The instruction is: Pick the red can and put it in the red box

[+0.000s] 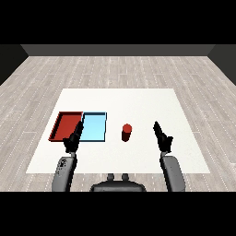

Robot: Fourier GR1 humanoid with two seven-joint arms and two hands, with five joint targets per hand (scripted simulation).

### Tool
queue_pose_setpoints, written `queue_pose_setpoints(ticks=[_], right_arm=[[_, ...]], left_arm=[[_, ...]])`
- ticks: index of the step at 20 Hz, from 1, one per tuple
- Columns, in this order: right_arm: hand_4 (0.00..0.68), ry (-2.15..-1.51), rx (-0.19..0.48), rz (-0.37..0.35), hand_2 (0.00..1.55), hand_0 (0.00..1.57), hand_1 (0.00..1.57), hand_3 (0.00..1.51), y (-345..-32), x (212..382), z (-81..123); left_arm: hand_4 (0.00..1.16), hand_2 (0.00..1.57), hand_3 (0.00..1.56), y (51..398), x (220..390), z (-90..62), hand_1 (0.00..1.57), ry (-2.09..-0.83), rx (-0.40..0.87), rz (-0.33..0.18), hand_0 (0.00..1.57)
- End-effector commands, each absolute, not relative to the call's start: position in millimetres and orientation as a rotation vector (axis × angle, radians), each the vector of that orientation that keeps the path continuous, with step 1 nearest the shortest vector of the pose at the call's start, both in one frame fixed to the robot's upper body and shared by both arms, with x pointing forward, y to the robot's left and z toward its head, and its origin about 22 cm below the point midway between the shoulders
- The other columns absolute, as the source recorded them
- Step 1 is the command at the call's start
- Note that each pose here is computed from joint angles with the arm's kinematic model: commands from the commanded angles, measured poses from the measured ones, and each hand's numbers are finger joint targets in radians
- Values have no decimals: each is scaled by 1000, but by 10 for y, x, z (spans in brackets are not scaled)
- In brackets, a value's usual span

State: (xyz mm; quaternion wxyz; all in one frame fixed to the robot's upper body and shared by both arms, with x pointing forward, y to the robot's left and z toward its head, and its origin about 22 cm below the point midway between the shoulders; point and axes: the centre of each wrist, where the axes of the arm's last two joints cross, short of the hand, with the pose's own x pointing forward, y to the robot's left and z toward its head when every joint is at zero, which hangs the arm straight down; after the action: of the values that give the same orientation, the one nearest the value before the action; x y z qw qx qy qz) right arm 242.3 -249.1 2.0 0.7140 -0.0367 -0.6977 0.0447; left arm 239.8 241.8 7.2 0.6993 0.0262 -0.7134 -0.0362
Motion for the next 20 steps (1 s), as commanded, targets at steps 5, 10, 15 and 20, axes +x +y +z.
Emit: queue_pose_setpoints(ticks=[5, 10, 15, 20], right_arm=[[0, -1569, -41, 79, 0, 0, 0, 0, -2908, 2310, 27], [0, -1916, 68, 70, 0, 0, 0, 0, -2911, 2292, 202], [0, -1963, 64, 57, 0, 0, 0, 0, -3034, 2353, -10], [0, -1930, 79, 56, 0, 0, 0, 0, -2991, 2465, -165]], left_arm=[[0, 0, 0, 2452, 2449, 114, 0, -1567, 34, -57, 0], [0, 0, 0, 2384, 2464, 341, 0, -2006, -1, -23, 0], [0, 0, 0, 2353, 2629, 183, 0, -2031, -2, -33, 0], [0, 0, 0, 2501, 2445, 17, 0, -2042, -7, -16, 0]])
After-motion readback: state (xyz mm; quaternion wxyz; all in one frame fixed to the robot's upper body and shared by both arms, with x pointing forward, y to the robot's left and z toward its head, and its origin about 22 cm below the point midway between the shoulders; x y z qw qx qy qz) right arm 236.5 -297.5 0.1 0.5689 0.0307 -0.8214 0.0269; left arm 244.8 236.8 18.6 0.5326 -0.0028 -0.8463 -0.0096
